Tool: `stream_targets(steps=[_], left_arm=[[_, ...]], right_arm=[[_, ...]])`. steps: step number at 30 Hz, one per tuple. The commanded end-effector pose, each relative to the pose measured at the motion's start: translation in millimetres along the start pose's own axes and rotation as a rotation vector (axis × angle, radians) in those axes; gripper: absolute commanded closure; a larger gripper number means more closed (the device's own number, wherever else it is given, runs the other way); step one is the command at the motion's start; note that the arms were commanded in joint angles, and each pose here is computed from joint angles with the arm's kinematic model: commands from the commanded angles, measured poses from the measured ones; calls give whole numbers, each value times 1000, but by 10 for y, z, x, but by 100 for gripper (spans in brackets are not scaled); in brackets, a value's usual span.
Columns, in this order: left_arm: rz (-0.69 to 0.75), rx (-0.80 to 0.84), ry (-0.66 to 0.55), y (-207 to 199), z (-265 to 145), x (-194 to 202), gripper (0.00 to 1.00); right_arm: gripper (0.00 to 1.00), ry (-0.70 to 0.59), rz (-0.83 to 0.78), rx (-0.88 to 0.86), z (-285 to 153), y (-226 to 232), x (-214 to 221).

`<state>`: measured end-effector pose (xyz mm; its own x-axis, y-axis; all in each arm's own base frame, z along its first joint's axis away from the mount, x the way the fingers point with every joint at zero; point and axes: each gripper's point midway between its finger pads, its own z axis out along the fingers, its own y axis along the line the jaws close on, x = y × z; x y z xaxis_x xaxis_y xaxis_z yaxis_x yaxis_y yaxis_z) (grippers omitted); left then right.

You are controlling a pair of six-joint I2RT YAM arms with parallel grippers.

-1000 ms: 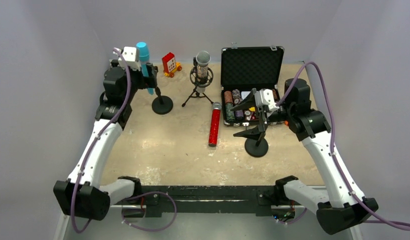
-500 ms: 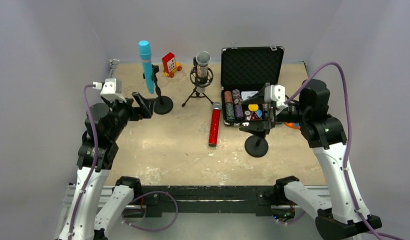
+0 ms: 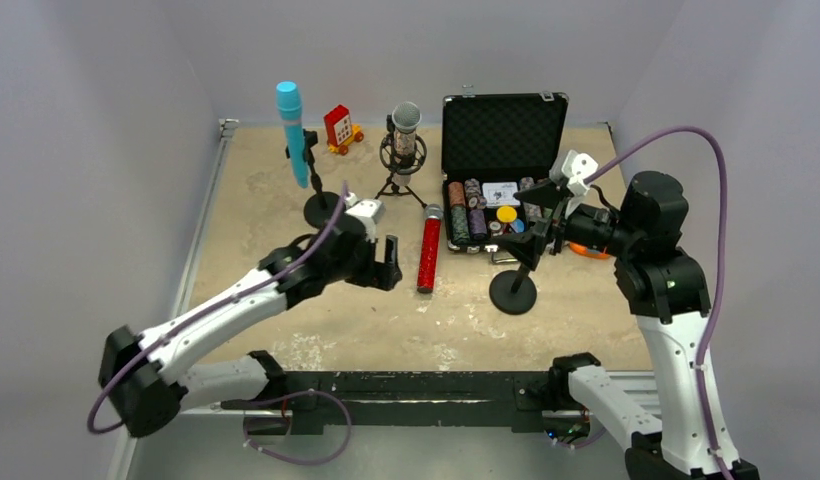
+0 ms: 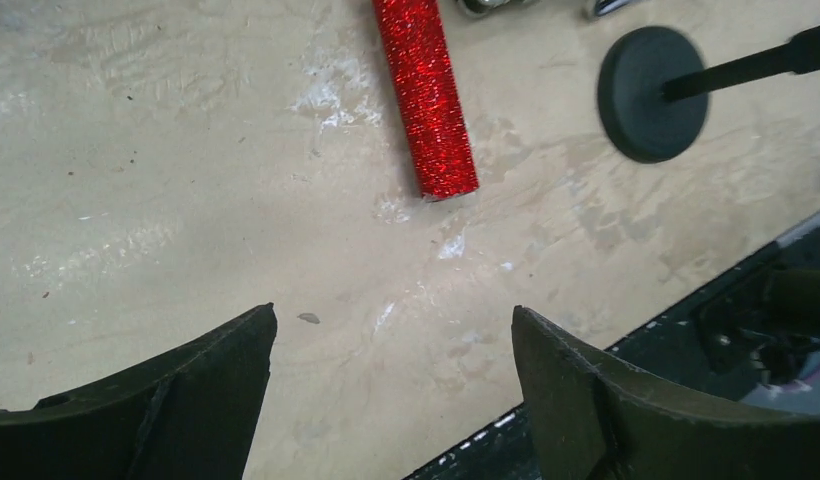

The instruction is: Attach the microphones to the stand

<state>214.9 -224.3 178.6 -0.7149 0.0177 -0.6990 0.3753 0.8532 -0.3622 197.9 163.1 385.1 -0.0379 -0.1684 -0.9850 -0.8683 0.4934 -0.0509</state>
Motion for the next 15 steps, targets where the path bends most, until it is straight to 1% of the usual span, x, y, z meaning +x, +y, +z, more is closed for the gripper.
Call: stream_targets(steps=[1,2,4,7,9,15], left_arm=[[-35,-136,8,-56,402,-150,12],[-36,-152,23,-67,517,-143,17],[-37,-169,49,-112,707,-162,20],[-33,-154,81,-213,962,-161,35],[-30,-149,86,-273,1110,-155,35],[-40,-201,163,-290,1462,-8,36]], right_arm=[[6,-37,19,28,-54,-46,-102],[6,-38,25,28,-54,-54,-98],[6,-38,34,28,-50,-68,-75],[6,-36,44,31,-42,-88,-43],[6,-36,46,28,-38,-92,-29],[7,-37,63,24,-26,-116,-5]])
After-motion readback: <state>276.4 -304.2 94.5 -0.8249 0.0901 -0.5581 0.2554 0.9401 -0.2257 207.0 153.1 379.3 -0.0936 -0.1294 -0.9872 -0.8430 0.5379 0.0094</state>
